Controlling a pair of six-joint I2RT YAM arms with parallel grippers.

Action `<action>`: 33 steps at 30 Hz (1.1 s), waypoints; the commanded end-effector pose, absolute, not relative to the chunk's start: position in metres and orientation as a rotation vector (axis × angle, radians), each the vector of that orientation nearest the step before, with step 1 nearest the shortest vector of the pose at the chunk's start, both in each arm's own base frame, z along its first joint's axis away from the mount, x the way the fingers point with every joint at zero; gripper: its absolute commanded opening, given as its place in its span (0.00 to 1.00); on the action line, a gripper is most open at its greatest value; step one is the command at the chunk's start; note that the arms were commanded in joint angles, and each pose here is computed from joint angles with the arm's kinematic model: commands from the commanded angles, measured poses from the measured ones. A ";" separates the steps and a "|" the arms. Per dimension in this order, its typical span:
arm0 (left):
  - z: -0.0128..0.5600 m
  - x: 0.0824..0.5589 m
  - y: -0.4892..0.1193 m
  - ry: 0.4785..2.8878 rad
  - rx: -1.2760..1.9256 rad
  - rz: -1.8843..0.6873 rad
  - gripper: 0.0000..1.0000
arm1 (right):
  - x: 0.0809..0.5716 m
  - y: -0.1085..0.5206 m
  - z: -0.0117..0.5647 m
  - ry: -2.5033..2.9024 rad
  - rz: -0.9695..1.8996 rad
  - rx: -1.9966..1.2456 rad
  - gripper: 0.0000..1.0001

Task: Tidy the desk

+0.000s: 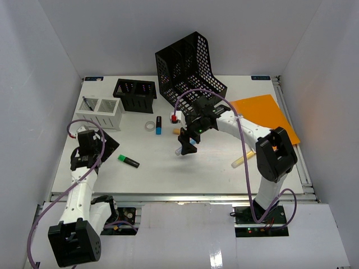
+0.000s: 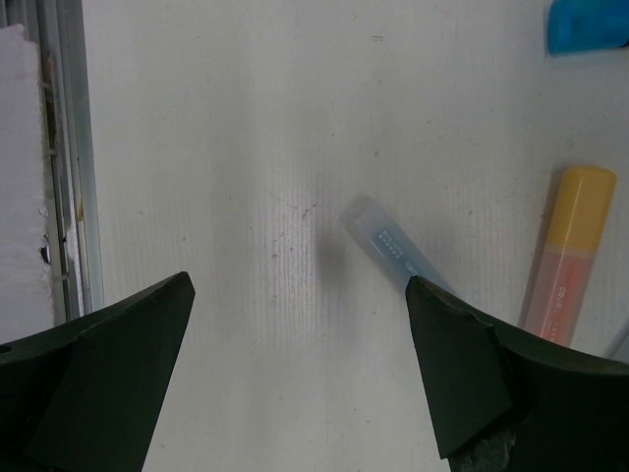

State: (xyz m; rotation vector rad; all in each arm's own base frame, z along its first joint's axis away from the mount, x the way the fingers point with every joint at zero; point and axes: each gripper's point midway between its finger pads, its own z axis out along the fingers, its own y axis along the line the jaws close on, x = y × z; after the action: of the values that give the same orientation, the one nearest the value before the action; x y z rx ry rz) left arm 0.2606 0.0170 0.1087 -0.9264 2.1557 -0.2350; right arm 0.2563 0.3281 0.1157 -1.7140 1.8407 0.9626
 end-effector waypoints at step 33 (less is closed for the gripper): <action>0.090 0.252 0.045 2.182 -1.070 -0.073 0.94 | 0.245 0.326 0.130 1.762 1.036 -1.716 0.94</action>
State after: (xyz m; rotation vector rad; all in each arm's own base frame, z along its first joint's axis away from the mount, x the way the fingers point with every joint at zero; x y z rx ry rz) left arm 0.2498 0.0387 0.0843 -1.0490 2.2078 -0.0952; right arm 0.2505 0.3270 0.1175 -1.7211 1.8090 1.0097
